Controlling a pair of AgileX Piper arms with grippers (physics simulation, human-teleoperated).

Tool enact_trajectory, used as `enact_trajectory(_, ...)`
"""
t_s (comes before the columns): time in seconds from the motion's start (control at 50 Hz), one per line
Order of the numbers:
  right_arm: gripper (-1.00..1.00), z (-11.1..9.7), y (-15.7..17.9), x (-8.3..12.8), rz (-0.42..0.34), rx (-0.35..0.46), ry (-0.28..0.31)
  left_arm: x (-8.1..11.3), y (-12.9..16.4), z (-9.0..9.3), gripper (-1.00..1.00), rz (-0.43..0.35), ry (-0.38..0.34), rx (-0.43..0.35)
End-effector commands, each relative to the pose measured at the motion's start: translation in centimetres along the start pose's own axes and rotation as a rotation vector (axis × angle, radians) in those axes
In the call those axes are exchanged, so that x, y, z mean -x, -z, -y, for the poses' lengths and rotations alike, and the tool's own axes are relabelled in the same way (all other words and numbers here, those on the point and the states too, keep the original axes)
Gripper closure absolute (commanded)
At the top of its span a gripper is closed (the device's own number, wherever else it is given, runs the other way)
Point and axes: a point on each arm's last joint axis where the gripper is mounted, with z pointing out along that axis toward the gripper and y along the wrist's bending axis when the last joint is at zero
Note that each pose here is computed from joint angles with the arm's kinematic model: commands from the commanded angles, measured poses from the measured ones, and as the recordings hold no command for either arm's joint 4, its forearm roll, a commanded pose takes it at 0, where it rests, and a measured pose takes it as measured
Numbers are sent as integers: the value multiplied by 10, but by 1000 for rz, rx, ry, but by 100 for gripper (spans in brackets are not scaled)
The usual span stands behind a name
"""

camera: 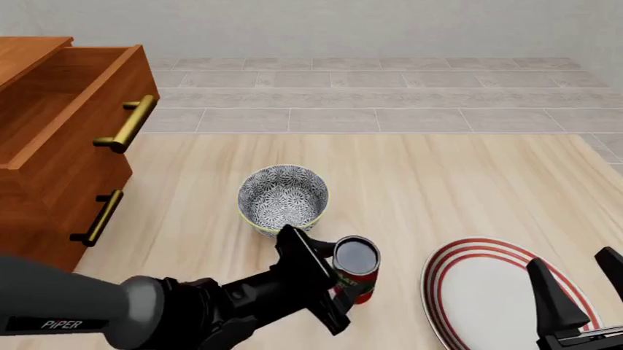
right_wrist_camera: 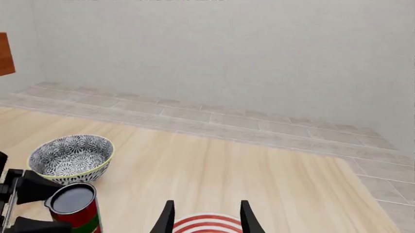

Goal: Put the ketchup in the top drawer of the cabinet.

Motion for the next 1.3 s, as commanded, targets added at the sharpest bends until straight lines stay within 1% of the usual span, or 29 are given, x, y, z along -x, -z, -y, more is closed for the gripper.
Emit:
enact_trajectory(0.02, -100, 0, 0, 1, 6, -7, -1, 19, 27, -16, 100, 53, 5, 49)
enact_trajectory(0.16, -100, 0, 0, 0, 4, -8, -2, 25, 44, -20, 100, 77, -3, 64)
enact_trajectory(0.2, -100, 0, 0, 0, 2, -8, -3, 30, 52, -19, 100, 98, -7, 63)
enact_trajectory(0.24, -100, 1, 0, 0, 2, -9, -3, 32, 55, -20, 100, 100, -8, 65)
enact_trajectory(0.36, -100, 1, 0, 0, 1, -10, -3, 42, 72, -21, 100, 137, 4, 75)
enact_trajectory(0.42, -100, 1, 0, 0, -1, -11, -4, 43, 78, -29, 100, 134, 18, 102)
enact_trajectory(0.44, -100, 1, 0, 0, -1, -11, -3, 45, 81, -29, 100, 139, 31, 101)
enact_trajectory(0.54, -100, 1, 0, 0, 2, -11, -10, 51, 94, -27, 100, 169, 32, 97)
enact_trajectory(0.58, -100, 1, 0, 0, 3, -12, -12, 54, 100, -22, 100, 194, -1, 83)
enact_trajectory(0.64, -100, 1, 0, 0, 3, -13, -12, 57, 101, -23, 100, 185, 14, 84)
enact_trajectory(0.68, -100, 1, 0, 0, 2, -13, -11, 60, 107, -17, 100, 209, -22, 68)
enact_trajectory(0.74, -100, 1, 0, 0, 1, -12, -12, 63, 114, -27, 100, 204, 7, 105)
enact_trajectory(0.76, -100, 1, 0, 0, 1, -12, -12, 64, 116, -28, 100, 206, 4, 110)
enact_trajectory(0.9, -100, 1, 0, 0, 0, -11, -12, 69, 136, -27, 100, 234, 7, 111)
enact_trajectory(0.96, -100, 1, 0, 0, -1, -9, -12, 69, 140, -29, 100, 237, 16, 121)
enact_trajectory(0.98, -100, 1, 0, 0, -2, -9, -10, 69, 143, -30, 100, 239, 29, 126)
enact_trajectory(1.04, -100, 1, 0, 0, -4, -9, -11, 69, 149, -34, 100, 241, 25, 147)
enact_trajectory(1.1, -100, 1, 0, -1, -10, -16, -13, 72, 157, -36, 100, 247, 41, 159)
enact_trajectory(1.18, -100, 1, 0, -1, -11, -17, -16, 75, 165, -36, 100, 253, 45, 163)
enact_trajectory(1.2, -100, 1, 0, -1, -10, -16, -20, 76, 169, -35, 100, 260, 41, 160)
enact_trajectory(1.22, -100, 1, -1, -1, -11, -16, -18, 78, 173, -32, 100, 278, 1, 153)
enact_trajectory(1.24, -100, 1, -1, -1, -13, -16, -15, 79, 180, -31, 100, 296, -13, 154)
enact_trajectory(1.26, -100, 1, -1, -1, -13, -16, -15, 79, 180, -31, 100, 296, -13, 154)
enact_trajectory(1.3, -100, 1, -1, -1, -12, -17, -17, 82, 186, -35, 100, 292, 25, 173)
